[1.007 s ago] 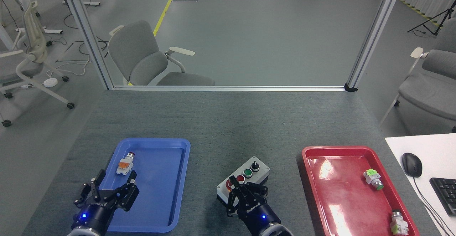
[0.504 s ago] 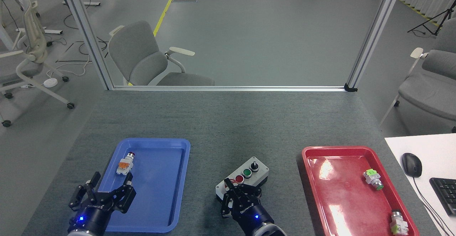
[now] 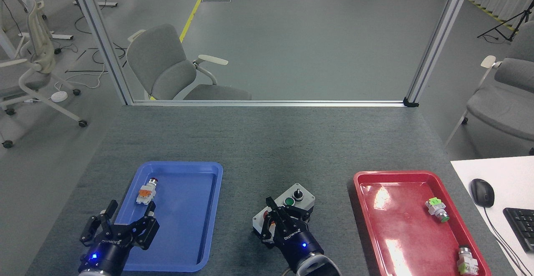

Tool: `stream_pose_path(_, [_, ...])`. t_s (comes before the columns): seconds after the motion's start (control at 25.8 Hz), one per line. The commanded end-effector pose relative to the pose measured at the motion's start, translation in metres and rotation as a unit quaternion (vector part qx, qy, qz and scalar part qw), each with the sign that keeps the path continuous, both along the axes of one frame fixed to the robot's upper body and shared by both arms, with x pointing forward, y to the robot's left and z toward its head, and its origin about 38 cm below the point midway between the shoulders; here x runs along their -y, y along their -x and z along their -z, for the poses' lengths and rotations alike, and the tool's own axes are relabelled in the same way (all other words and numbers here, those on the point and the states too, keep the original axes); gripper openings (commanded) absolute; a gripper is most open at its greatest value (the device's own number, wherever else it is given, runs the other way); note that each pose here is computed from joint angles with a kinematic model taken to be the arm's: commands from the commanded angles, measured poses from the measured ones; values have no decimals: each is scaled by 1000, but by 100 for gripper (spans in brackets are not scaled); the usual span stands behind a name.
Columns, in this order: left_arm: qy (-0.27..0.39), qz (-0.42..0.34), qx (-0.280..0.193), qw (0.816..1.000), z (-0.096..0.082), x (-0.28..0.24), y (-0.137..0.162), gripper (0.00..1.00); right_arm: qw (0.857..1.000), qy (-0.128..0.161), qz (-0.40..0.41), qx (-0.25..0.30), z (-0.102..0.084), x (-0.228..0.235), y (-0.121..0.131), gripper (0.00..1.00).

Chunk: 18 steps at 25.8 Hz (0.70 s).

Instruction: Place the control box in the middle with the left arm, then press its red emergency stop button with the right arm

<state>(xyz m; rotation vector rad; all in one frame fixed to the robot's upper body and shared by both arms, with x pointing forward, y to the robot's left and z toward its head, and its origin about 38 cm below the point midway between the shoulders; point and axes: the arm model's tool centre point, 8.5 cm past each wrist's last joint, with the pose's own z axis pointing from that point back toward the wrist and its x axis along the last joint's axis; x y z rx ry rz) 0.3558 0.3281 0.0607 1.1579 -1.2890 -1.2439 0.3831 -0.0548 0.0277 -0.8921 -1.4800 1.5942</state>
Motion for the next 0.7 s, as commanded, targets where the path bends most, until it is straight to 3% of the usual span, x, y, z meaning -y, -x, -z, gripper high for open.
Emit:
stream_pose_path(0.0, [0,4,1,1000,-1,1,0,99,999,-21,27,23,-17,17,-9,0])
stream_pose_path(0.04, [0,5,-1,1000,0,1,0,99,999,-23,42,24,-19,26,-12,9])
stream_pose_path(0.23, [6,9,-4,1000,4,3,2,99,992,-18,124,14,-9,95,-19,86])
stream_pose_path(0.27, [9,8,-4,1000,4,2,2,99,990,-9,140,8,-2,114,-17,94])
stream_pose_path(0.46, [13,4,-2,1000,4,1,2,99,981,15,191,-8,13,181,-4,98])
stream_pose_path(0.66, [16,-4,-1,1000,3,-1,2,99,969,13,246,-17,19,219,10,98])
